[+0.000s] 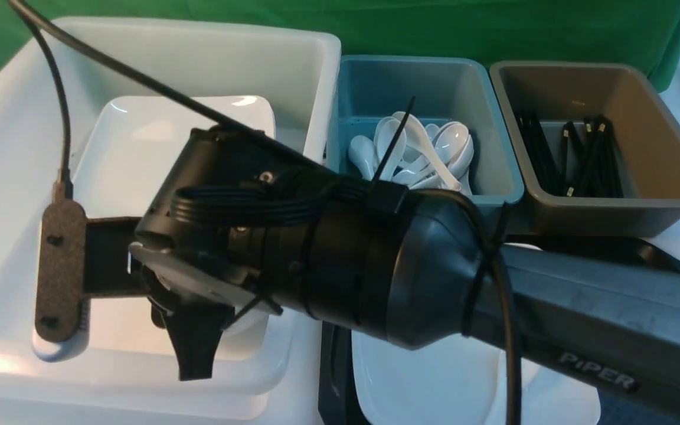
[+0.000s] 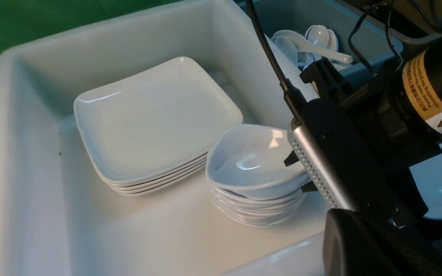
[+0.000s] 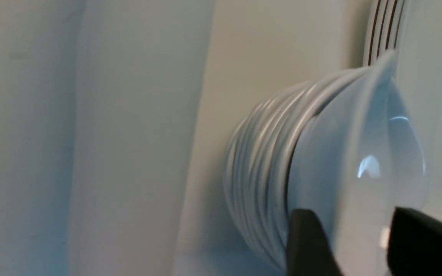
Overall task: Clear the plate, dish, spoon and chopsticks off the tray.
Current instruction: Use the right arm to put the small plate into the large storage box on the left, then use the left arm to grab a soup spoon from the plate
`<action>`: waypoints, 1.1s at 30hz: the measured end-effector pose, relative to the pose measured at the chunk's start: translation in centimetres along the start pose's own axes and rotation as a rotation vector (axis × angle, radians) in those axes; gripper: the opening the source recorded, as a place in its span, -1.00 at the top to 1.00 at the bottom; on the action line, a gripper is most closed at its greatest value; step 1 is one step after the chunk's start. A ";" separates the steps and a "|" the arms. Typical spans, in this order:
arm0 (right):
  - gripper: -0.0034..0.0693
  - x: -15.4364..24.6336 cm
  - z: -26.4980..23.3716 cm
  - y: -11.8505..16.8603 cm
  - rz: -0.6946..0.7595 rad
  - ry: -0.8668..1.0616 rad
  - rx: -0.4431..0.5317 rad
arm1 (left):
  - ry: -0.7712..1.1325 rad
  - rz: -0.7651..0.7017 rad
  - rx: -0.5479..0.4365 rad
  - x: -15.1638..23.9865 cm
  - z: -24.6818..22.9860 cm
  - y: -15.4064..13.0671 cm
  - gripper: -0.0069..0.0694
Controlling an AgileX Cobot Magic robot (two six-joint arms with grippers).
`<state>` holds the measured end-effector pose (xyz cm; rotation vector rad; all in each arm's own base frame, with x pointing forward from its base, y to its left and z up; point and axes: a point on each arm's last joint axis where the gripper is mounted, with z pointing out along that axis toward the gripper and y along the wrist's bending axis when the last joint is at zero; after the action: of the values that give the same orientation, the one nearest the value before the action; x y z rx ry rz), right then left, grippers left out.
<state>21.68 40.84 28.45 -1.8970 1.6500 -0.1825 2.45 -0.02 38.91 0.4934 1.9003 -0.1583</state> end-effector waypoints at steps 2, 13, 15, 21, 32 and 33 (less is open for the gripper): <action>-0.33 0.0 0.0 0.0 0.000 0.002 0.000 | -0.006 0.000 0.001 -0.1 0.0 0.0 0.80; -0.21 1.6 -7.4 -2.1 0.207 0.151 -0.022 | -0.035 0.017 0.137 -0.8 0.6 -1.3 0.80; -0.01 2.2 -9.4 -3.0 0.290 0.116 0.004 | -0.028 0.022 0.191 -1.2 1.3 -1.9 0.80; 0.55 9.8 -13.8 -4.2 0.680 0.174 0.034 | 0.026 0.014 0.279 -2.5 4.4 -2.9 0.80; 0.42 25.1 -20.0 4.8 1.095 0.310 0.096 | 0.440 0.178 0.566 -2.6 17.3 -7.9 0.80; 0.42 25.3 -20.4 5.0 1.101 0.296 0.101 | 0.457 0.174 0.580 -2.5 18.0 -8.4 0.80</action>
<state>12.98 9.82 35.13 -0.6941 2.5641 -0.0792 15.27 -14.39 33.37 1.1621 2.2336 -0.5260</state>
